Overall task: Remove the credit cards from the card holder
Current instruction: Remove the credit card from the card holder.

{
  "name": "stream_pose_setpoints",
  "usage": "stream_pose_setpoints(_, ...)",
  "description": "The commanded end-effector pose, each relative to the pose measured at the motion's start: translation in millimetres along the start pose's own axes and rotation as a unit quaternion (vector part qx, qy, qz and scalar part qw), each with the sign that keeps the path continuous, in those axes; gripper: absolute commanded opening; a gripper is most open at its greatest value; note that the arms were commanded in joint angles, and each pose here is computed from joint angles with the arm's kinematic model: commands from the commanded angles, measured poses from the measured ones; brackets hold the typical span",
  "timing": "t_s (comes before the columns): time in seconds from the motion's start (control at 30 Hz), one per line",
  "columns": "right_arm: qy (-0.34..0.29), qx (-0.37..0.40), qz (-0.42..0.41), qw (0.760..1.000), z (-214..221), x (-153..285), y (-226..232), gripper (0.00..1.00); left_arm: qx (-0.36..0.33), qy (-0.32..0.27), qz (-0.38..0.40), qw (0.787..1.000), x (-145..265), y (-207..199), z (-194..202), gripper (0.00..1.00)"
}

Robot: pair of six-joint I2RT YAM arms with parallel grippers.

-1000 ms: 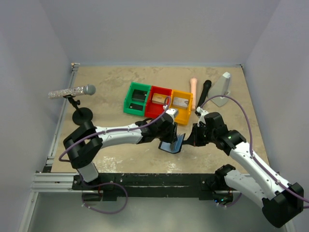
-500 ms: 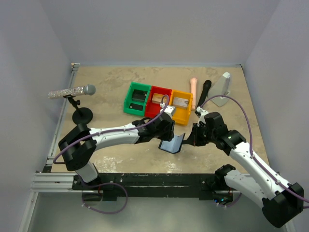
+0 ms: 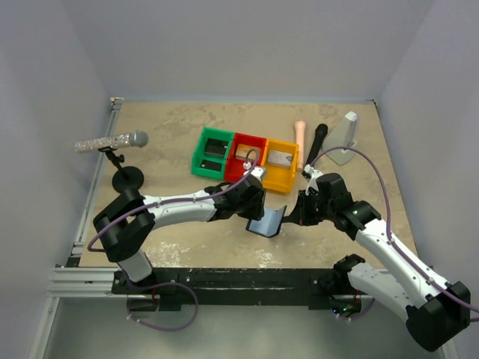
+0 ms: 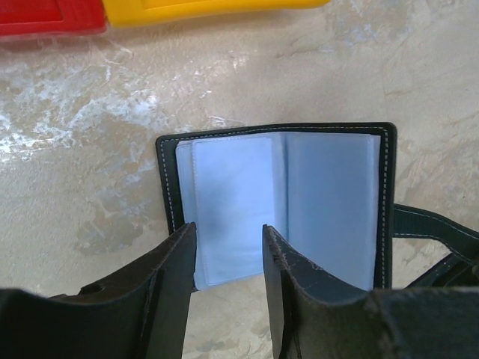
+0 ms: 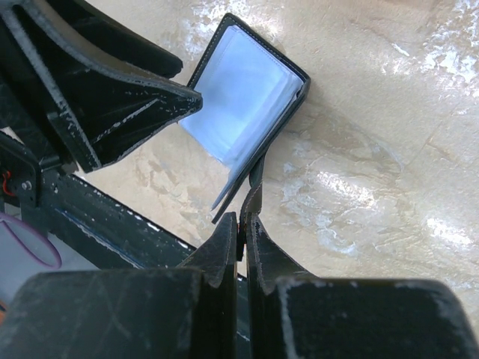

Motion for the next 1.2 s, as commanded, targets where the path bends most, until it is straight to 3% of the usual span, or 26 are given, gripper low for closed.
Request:
stream_pose_setpoints(0.0, -0.012, 0.015, -0.018, 1.0, -5.2, -0.8, 4.0, 0.0, 0.021, 0.013, 0.029, 0.999, -8.1, 1.7, -0.1, 0.46)
stream_pose_setpoints(0.4, -0.009, 0.017, -0.018, 1.0, -5.8, -2.3, 3.7, 0.0, 0.021, 0.054, 0.044, 0.997, -20.7, 2.1, 12.1, 0.45)
stream_pose_setpoints(0.73, -0.007, 0.017, -0.019, 1.0, -5.5, -3.3, 3.6, 0.0, 0.03, 0.009, 0.026, 0.999, -5.3, 9.1, 5.8, 0.48)
stream_pose_setpoints(0.97, -0.006, 0.015, -0.02, 1.0, -5.0, -4.1, 3.5, 0.0, 0.038, 0.032, 0.011, 0.999, -13.9, 15.6, 16.1, 0.49)
stream_pose_setpoints(1.17, -0.005, 0.015, -0.019, 1.0, -4.9, -5.5, 2.9, 0.0, 0.031, 0.048, 0.046, 0.997, -17.3, 8.2, 17.6, 0.47)
Point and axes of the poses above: each gripper's point midway between its finger pads, its own x axis back along the fingers, its own y axis along the line the jaws close on, z = x × y, the point moved 8 cm from there along x, back along the fingers, and after that the axes turned 6 degrees about x, right-handed, at the moved point
